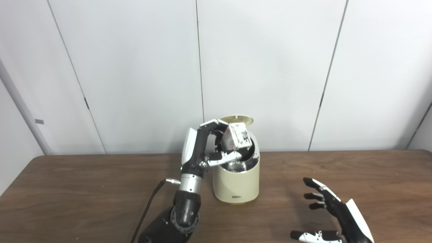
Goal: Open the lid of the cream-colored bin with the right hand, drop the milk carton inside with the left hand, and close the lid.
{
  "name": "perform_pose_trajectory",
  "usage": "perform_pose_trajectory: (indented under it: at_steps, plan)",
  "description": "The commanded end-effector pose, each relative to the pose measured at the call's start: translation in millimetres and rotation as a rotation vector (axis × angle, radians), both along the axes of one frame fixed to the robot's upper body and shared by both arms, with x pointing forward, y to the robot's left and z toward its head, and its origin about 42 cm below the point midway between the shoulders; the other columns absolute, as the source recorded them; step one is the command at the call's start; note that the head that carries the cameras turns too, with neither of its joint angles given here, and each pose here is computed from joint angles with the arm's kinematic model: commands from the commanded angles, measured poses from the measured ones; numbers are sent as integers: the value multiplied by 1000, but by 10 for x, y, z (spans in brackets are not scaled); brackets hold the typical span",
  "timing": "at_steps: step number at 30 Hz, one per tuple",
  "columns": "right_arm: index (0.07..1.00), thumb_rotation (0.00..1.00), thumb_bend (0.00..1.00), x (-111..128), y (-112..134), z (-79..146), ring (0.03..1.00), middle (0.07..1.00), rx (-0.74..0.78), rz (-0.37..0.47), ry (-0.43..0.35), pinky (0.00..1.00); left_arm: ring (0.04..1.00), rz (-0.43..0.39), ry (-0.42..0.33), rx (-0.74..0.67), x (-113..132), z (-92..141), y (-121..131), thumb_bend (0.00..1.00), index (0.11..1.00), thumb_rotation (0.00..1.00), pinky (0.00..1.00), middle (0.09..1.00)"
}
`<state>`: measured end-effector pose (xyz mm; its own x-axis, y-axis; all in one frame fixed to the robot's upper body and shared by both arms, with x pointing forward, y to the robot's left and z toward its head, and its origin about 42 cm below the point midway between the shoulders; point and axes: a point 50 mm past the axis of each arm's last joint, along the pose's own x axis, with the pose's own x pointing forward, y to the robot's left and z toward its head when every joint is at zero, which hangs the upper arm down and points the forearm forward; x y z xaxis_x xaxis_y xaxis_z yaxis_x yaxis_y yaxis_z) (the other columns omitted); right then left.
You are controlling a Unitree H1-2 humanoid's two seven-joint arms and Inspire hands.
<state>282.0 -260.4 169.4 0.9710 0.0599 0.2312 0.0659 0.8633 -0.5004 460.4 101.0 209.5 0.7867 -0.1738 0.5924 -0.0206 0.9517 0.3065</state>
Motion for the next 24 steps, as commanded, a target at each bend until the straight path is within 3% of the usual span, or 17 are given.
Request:
perform_pose_trajectory:
  at_steps: [1,6,7,10,16,24]
  plan:
    - [852,121,720,26,4,174,762,873,5,18,-76,652,684,-26,-35,26,42,110,-65,523,497,63,585,689]
    - [854,113,724,43,0,178,761,871,0,19,-77,653,708,-32,-30,33,52,114,-44,523,498,66,601,711]
    - [854,114,723,45,0,180,761,871,-2,19,-77,653,715,-34,-29,32,52,117,-41,724,598,105,608,718]
    - [852,116,721,43,11,195,764,872,-2,23,-78,651,734,-37,-28,25,49,126,-36,871,679,167,615,743]
    - [853,99,716,40,15,208,760,873,-2,27,-77,649,762,-35,-35,25,47,140,-20,886,735,216,645,783]
    - [851,79,720,34,29,210,756,871,-3,27,-72,648,761,-23,-50,25,43,155,5,891,745,236,649,788]
